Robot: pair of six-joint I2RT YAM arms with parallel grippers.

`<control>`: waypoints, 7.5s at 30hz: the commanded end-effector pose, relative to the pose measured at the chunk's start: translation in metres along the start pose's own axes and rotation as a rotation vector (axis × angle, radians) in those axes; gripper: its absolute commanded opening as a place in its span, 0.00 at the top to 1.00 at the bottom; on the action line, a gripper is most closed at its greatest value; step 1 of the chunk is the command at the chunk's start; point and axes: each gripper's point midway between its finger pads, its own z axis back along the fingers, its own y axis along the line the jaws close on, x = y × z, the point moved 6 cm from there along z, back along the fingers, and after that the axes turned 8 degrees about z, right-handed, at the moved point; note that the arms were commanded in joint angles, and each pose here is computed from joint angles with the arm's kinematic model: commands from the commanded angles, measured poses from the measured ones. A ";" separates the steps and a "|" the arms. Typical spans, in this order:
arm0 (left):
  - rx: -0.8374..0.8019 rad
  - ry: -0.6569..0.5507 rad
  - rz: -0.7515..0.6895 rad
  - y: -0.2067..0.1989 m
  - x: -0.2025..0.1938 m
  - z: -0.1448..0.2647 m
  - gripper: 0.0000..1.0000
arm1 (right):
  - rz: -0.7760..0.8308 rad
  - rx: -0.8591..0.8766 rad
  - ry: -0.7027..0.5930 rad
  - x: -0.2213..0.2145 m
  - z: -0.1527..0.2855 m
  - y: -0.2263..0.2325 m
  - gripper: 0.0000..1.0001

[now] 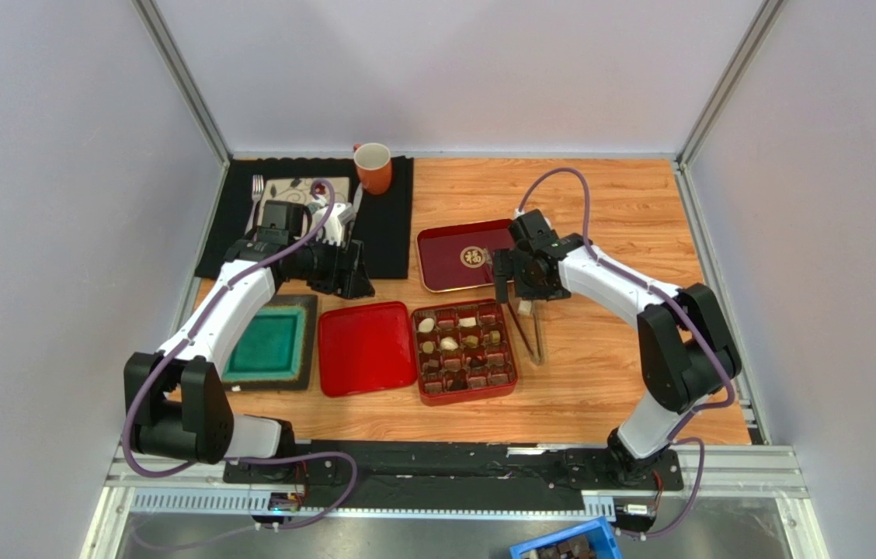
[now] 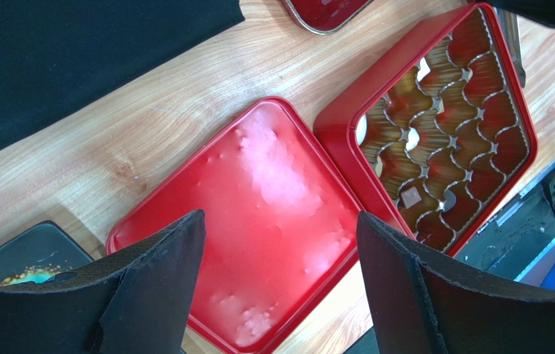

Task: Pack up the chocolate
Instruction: Pick up the clamp from the plate, then pick up the fake chocolate from the plate, then place the fake chocolate in the packing box.

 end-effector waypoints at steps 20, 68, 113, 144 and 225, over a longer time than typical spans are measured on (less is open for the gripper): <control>-0.006 -0.053 -0.059 -0.007 0.015 0.011 0.17 | 0.000 0.012 -0.041 0.017 -0.014 0.012 0.40; -0.024 -0.065 -0.058 -0.011 0.015 0.015 0.18 | 0.242 0.162 -0.394 -0.069 0.076 0.110 0.58; -0.020 -0.070 -0.064 -0.013 0.018 0.019 0.18 | 0.123 0.048 -0.195 0.025 0.122 0.036 0.55; -0.029 -0.077 -0.056 -0.015 0.031 0.019 0.18 | 0.096 0.072 -0.006 0.017 0.055 0.023 0.50; -0.022 -0.047 -0.012 -0.008 0.013 0.012 0.18 | 0.094 0.296 0.031 -0.134 0.197 0.034 0.66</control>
